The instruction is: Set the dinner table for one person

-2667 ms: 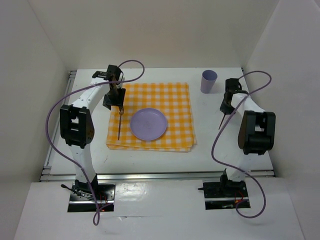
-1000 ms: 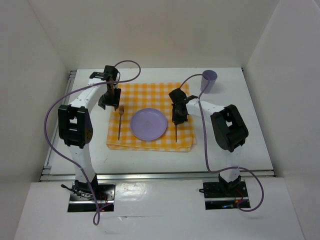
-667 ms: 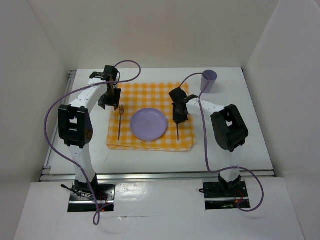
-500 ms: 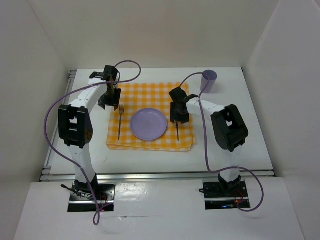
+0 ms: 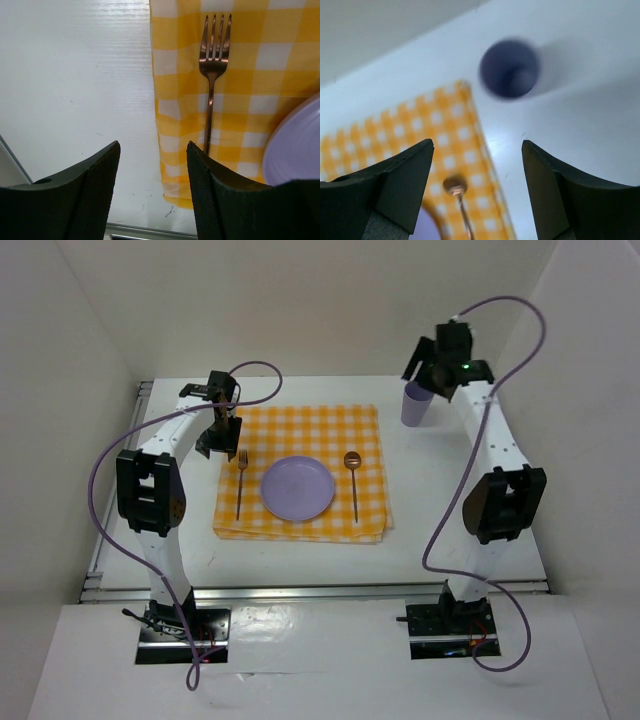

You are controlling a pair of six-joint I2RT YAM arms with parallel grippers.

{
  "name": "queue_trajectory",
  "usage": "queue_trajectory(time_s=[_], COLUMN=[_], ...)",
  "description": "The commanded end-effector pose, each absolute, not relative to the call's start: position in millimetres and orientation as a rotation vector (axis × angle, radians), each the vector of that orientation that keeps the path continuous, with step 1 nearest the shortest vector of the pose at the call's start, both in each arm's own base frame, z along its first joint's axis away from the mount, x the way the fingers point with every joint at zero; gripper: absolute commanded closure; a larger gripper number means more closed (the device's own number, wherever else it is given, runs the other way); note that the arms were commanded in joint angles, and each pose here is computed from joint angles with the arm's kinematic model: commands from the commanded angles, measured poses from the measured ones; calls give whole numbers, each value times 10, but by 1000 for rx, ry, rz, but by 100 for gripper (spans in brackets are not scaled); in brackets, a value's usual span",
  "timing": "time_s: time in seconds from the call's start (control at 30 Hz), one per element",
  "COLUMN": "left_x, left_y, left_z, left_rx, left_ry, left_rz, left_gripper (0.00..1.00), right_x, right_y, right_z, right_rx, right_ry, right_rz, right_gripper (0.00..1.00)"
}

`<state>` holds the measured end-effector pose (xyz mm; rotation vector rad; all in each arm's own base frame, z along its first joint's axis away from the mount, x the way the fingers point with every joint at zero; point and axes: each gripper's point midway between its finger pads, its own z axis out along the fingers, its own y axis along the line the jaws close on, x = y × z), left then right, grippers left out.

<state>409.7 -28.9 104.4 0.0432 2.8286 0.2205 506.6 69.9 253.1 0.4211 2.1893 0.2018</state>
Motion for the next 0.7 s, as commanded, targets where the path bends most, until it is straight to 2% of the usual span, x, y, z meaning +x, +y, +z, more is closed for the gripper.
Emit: queue_trajectory(time_s=[0.0,0.03,0.07,0.13,0.27,0.33,0.5,0.57,0.63,0.67], left_x=[4097,4096,4096,4095,4038,4031,4011,4011,4011,4011], left_y=[-257,-272,-273,-272,-258,-257,-238,-238,-238,-238], left_z=[1238,1236,1236,1283,1305,1308,1283,1283,1283,1283], left_rx=[39,41,41,40,52,51,50,50,50,50], left_ry=[2778,2780,2780,2768,2768,2762,2769,2769,2769,2769], left_rz=[230,217,217,214,219,218,232,232,232,232], left_gripper=[37,37,37,37,37,37,37,37,37,37], right_x=[5229,5340,5468,5620,5917,5963,6011,5980,5959,5941], right_y=[170,47,-118,-258,-331,-322,-381,-378,-377,-375], right_z=[2556,2333,2448,2224,2137,2052,1855,1720,1703,1654], right_rx=[513,560,598,630,629,615,630,637,638,641], right_ry=[2186,2219,2174,2202,2164,2178,2197,2224,2227,2239], right_rz=[130,112,145,136,154,157,148,142,142,139], right_gripper=[21,21,23,25,35,43,51,51,60,67])
